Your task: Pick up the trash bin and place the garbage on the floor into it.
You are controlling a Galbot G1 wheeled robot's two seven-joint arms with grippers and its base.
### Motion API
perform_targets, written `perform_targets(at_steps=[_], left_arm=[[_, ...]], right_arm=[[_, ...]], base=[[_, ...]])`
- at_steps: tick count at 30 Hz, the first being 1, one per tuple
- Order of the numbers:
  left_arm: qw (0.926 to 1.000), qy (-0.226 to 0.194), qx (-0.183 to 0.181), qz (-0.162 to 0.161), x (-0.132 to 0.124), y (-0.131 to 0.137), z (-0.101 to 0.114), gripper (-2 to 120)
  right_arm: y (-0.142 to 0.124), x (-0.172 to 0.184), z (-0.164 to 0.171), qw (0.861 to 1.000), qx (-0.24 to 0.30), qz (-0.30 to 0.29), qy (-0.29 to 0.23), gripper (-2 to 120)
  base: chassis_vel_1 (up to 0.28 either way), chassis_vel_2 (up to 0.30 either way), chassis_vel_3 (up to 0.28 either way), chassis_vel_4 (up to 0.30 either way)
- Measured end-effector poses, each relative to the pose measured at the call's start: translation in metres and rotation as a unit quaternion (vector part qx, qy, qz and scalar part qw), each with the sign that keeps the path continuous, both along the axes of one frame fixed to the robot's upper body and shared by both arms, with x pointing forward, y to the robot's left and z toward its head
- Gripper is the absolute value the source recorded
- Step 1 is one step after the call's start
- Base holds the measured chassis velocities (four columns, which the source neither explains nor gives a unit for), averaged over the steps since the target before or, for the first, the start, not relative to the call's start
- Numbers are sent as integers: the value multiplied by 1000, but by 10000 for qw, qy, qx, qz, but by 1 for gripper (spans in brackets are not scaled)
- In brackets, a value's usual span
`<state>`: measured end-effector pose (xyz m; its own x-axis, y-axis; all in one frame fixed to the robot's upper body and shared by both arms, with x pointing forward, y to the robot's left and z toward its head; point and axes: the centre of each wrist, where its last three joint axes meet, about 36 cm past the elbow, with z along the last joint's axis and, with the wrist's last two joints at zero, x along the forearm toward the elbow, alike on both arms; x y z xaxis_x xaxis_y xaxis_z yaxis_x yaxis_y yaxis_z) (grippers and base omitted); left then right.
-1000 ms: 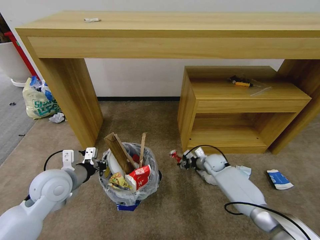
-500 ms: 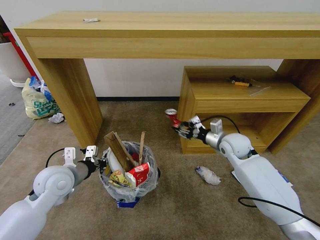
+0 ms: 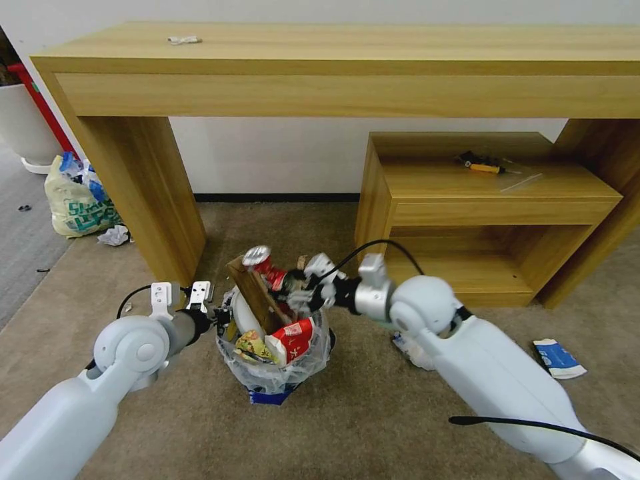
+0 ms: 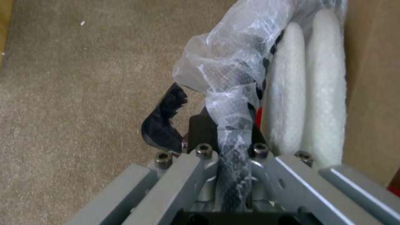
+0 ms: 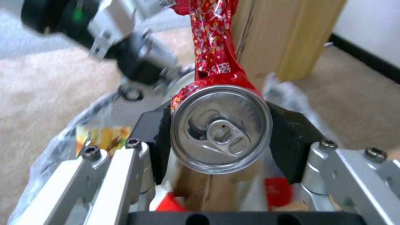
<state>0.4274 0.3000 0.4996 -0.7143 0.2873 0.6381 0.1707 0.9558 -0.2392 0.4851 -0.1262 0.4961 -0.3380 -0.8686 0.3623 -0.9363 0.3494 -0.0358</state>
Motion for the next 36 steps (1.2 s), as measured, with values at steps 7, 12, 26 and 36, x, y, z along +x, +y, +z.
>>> perform_targets(at_steps=[7, 12, 26, 36], left_arm=[[10000, -12, 21, -8, -2, 0, 3, 0], [10000, -26, 12, 2, -2, 2, 4, 0], [10000, -14, -3, 64, -3, 4, 2, 0], [9999, -7, 16, 111, -3, 7, 2, 0]], right_arm=[[9, 6, -18, 9989, -442, 117, -41, 48], [5, 11, -29, 9967, -789, 160, -96, 48], [5, -4, -21, 9984, -565, -94, -7, 68], [-7, -13, -6, 9985, -352, -407, 37, 99]], base=[[0, 0, 0, 0], [0, 0, 0, 0], [0, 0, 0, 0], [0, 0, 0, 0]])
